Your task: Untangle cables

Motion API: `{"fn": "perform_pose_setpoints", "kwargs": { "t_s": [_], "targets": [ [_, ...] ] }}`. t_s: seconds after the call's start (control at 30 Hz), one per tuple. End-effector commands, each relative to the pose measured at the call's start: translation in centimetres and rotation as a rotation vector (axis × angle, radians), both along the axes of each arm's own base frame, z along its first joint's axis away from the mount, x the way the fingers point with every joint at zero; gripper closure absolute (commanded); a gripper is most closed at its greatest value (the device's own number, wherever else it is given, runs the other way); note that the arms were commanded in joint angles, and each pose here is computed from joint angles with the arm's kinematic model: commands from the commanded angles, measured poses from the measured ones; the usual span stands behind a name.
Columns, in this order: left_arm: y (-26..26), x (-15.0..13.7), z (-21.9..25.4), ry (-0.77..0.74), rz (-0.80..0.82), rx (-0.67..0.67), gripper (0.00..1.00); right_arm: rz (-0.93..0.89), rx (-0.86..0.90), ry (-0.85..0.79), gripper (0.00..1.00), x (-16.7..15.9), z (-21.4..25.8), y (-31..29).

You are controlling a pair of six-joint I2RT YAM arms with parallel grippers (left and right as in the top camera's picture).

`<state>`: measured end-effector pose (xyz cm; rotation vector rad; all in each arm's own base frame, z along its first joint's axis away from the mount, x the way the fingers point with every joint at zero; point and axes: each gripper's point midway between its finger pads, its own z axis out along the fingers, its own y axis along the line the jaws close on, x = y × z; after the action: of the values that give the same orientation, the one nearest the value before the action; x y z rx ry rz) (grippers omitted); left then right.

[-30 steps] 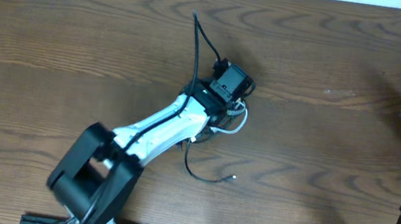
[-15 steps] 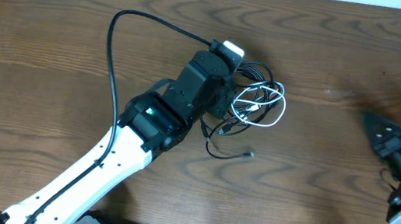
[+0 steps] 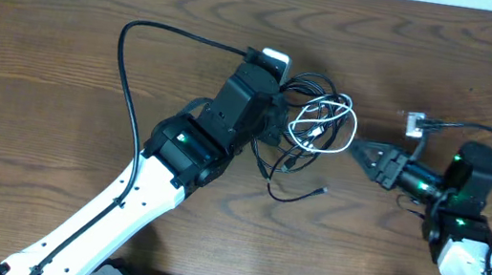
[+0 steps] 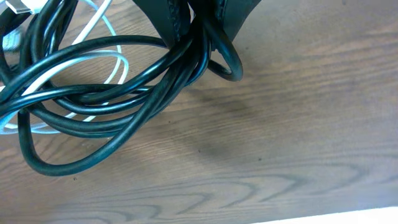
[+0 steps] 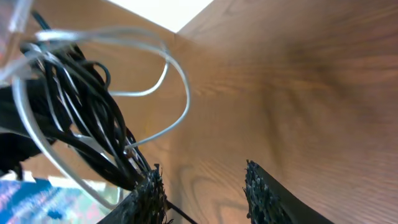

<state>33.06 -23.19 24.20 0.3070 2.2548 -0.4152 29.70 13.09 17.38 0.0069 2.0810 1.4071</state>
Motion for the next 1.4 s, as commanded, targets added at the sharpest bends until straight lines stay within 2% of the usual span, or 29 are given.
{"fn": "perform_pose_setpoints", "kwargs": {
  "t_s": [0.0, 0.17, 0.4, 0.63, 0.77, 0.97, 1.03, 1.07, 1.17, 1.2, 1.23, 1.37],
  "targets": [
    [-0.1, -0.1, 1.2, 0.014, 0.027, -0.059, 0.93, 0.021, -0.04, -0.047, 0.6, -0.1, 0.2, 1.4],
    [0.2, -0.1, 0.9, 0.018, 0.04, -0.044, 0.92, 0.081, -0.014, -0.064, 0.61, -0.8, 0.8, 2.3],
    [3.0, 1.6, 0.6, -0.042, 0.187, 0.06, 0.92, 0.25, 0.076, -0.069, 0.58, -3.5, 2.2, 3.7],
    [3.4, 2.0, -0.3, -0.036, 0.212, 0.096, 0.92, 0.256, 0.083, -0.063, 0.55, -3.6, 2.3, 3.7],
    [2.9, 1.9, -1.0, -0.002, 0.206, 0.075, 0.92, 0.182, 0.044, -0.062, 0.53, -2.4, 1.7, 3.2],
    [-0.6, 0.0, -1.5, 0.098, 0.031, -0.037, 0.92, 0.004, -0.05, -0.059, 0.53, 0.3, 0.4, 1.6],
    [-1.7, -0.8, -1.5, 0.132, -0.03, -0.077, 0.93, -0.031, -0.068, -0.059, 0.57, 0.8, 0.1, 1.2],
    [-2.0, -1.2, -1.6, 0.145, -0.05, -0.089, 0.93, -0.048, -0.077, -0.058, 0.62, 1.1, 0.0, 1.0],
    [-2.5, -1.7, -1.6, 0.167, -0.081, -0.106, 0.92, -0.092, -0.1, -0.056, 0.84, 1.6, -0.3, 0.5],
    [-2.6, -1.8, -1.7, 0.173, -0.086, -0.108, 0.93, -0.112, -0.111, -0.053, 0.95, 1.9, -0.5, 0.2],
    [-2.5, -1.9, -1.7, 0.175, -0.087, -0.108, 0.93, -0.161, -0.133, -0.034, 0.99, 2.4, -1.0, -0.4],
    [-2.0, -2.3, 0.2, 0.111, -0.119, -0.105, 0.93, -0.437, -0.293, 0.128, 0.99, 3.7, -5.1, -4.9]
  ]
}}
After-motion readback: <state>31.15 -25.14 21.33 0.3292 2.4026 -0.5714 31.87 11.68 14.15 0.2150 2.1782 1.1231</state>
